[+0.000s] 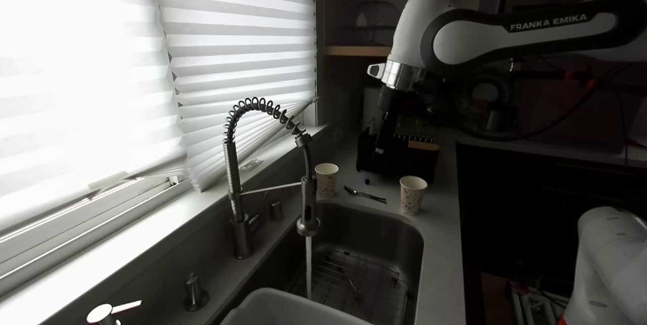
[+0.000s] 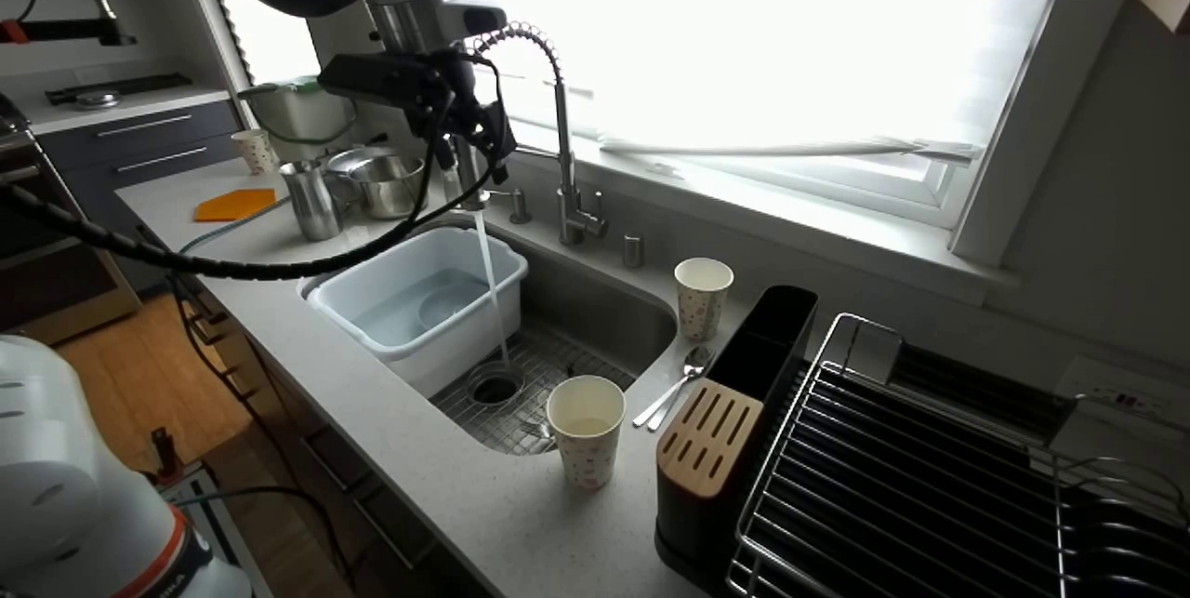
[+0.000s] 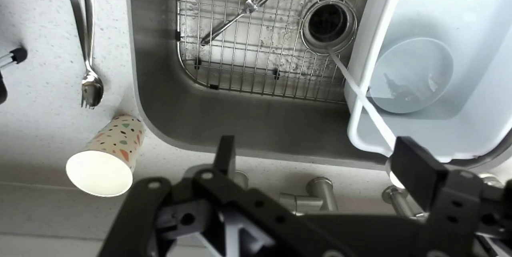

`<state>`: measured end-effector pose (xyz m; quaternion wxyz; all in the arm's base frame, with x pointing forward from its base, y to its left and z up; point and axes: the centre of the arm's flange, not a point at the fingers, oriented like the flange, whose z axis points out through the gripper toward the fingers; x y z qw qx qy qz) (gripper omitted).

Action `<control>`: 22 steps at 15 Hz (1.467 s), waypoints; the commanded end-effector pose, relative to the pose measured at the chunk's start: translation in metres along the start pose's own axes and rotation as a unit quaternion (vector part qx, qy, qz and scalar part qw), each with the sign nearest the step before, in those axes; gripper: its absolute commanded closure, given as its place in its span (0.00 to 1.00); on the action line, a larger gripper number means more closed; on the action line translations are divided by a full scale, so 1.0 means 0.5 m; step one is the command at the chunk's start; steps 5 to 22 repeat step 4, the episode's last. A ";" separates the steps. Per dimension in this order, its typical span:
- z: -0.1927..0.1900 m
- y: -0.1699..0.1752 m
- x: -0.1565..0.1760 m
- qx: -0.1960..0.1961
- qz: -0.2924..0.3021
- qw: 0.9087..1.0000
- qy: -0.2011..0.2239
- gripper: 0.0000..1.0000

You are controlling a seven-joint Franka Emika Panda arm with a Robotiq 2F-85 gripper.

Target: Push the faucet handle to the right then put water in both coffee cups and set them back down on the right side of the counter.

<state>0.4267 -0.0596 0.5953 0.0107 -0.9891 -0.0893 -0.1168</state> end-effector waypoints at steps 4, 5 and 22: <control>0.002 -0.004 0.001 0.002 -0.005 1.000 0.000 0.00; 0.002 -0.004 0.001 0.002 -0.005 1.000 0.000 0.00; 0.002 -0.004 0.001 0.002 -0.005 1.000 0.000 0.00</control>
